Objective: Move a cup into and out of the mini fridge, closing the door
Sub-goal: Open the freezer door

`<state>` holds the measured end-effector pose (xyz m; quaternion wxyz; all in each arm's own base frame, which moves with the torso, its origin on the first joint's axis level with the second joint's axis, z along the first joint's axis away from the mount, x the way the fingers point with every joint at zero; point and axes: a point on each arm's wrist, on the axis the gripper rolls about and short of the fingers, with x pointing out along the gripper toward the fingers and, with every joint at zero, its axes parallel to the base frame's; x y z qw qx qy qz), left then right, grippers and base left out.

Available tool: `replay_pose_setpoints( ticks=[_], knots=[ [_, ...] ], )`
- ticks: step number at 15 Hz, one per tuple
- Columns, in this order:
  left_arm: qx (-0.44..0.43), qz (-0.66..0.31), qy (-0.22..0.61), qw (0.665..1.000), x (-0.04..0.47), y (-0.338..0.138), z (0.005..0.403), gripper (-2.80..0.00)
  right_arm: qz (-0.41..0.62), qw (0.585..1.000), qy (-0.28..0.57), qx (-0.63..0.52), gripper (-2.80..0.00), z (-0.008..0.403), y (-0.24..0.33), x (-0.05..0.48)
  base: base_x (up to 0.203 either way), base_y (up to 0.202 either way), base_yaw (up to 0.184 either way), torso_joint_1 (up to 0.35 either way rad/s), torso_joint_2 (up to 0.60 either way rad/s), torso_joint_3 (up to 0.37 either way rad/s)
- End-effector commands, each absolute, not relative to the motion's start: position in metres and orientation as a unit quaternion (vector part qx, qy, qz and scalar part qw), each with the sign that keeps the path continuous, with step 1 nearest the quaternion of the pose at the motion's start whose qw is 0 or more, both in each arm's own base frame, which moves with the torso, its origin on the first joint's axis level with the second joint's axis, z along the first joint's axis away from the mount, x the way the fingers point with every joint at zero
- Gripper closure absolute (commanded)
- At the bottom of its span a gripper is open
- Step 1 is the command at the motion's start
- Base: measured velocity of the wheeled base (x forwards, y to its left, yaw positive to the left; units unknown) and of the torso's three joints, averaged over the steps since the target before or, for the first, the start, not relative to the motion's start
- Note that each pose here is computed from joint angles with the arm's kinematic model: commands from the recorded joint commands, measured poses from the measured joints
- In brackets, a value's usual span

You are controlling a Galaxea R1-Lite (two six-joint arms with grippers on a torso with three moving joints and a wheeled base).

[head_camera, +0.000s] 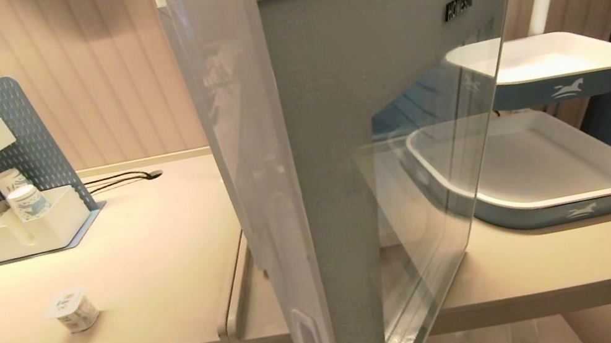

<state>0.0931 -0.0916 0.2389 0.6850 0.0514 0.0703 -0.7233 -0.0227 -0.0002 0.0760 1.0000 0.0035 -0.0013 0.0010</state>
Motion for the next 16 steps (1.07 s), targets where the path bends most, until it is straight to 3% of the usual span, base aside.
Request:
replay_pose_setpoints(
  ticks=[1, 3, 8, 16],
  knots=[
    [0.056, -0.707, 0.085, 0.7, 0.099, -0.094, 0.232, -2.8, 0.001, 1.0, -0.001, 0.004, 0.0, 0.076, 0.0, -0.023, 0.0, 0.0, 0.0, 0.0, 0.0, 0.0],
    [0.077, -0.679, 0.1, 0.723, 0.113, -0.102, 0.222, -2.8, 0.001, 1.0, -0.001, 0.004, 0.0, 0.076, 0.0, -0.023, 0.0, 0.0, 0.0, 0.0, 0.0, 0.0],
    [0.096, -0.665, 0.084, 0.736, 0.149, -0.124, 0.215, -2.8, 0.001, 1.0, -0.001, 0.004, 0.0, 0.076, 0.0, -0.023, 0.0, 0.0, 0.0, 0.0, 0.0, 0.0],
    [0.062, -0.77, 0.055, 0.632, 0.101, -0.151, 0.242, -2.8, 0.001, 1.0, -0.001, 0.004, 0.0, 0.076, 0.0, -0.023, 0.0, 0.0, 0.0, 0.0, 0.0, 0.0]
  ],
)
